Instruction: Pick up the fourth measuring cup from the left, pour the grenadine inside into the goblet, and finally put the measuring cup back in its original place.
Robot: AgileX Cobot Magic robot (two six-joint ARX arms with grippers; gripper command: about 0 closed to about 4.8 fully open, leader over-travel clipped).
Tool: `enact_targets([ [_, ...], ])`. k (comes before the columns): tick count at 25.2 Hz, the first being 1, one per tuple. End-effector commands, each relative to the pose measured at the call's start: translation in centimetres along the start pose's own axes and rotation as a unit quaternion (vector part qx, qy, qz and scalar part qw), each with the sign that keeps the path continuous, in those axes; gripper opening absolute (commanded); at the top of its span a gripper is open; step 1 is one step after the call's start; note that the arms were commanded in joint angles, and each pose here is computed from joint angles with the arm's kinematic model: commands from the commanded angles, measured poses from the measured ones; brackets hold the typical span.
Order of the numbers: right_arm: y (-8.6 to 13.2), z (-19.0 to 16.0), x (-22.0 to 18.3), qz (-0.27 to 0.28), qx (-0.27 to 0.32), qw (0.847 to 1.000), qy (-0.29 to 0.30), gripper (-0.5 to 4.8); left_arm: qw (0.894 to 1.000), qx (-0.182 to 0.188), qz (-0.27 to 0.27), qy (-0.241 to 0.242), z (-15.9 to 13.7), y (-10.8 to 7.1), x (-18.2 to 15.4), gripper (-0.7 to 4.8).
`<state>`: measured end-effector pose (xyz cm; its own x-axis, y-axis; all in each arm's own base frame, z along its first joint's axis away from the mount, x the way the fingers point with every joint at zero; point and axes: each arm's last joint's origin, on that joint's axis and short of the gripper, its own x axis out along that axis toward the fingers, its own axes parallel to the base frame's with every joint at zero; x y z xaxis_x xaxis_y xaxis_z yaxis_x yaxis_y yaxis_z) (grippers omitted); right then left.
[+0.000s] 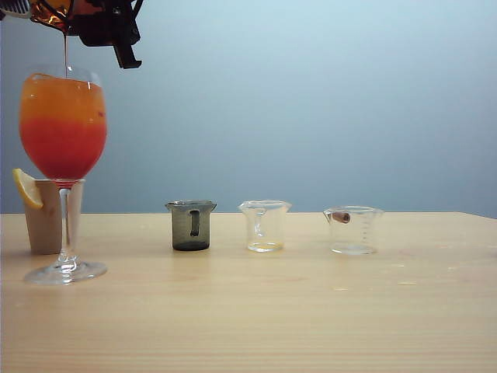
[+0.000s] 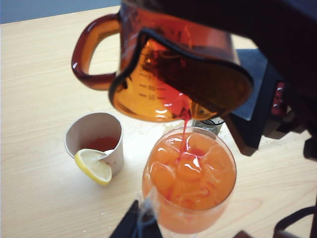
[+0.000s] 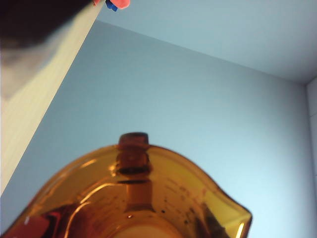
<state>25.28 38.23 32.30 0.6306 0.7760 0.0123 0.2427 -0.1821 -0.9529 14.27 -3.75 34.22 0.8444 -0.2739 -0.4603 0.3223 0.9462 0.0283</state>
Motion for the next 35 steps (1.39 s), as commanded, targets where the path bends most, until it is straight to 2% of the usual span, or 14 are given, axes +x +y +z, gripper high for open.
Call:
enact_targets([
  [1,-1.1,0.0,-0.2,-0.025,-0.002,1.000,0.001,2.50,1.000,0.003,-0.003,-0.009,0.2,0.0,-0.1,-0.04],
  [10,-0.8,-0.1,-0.2,-0.011,-0.040,0.999,-0.003,2.50,1.000,0.003,-0.003,-0.009,0.2,0.0,-0.1,-0.04],
  [17,-0.7,0.0,-0.2,-0.011,-0.036,0.999,-0.008,2.49,1.000,0.003,-0.003,-0.009,0.2,0.0,-0.1,-0.04],
  [18,-0.7,0.0,-0.2,-0.012,-0.029,0.999,-0.008,2.31,1.000,0.003,-0.003,-0.009,0.2,0.0,-0.1,-0.04],
  [19,-0.8,0.0,-0.2,-0.012,-0.019,1.000,-0.009,1.84,1.000,0.003,-0.003,-0.009,0.2,0.0,-0.1,-0.04],
  [20,-0.8,0.0,-0.2,-0.012,-0.013,1.000,-0.009,1.69,1.000,0.003,-0.003,-0.009,0.2,0.0,-0.1,-0.04],
  [26,-0.7,-0.1,-0.2,-0.009,0.051,0.999,0.000,1.70,1.000,0.003,-0.003,-0.009,0.2,0.0,-0.1,-0.04],
  [35,-0.1,-1.4,-0.1,0.007,0.184,0.983,0.016,1.69,1.000,0.003,-0.003,-0.009,0.2,0.0,-0.1,-0.04],
])
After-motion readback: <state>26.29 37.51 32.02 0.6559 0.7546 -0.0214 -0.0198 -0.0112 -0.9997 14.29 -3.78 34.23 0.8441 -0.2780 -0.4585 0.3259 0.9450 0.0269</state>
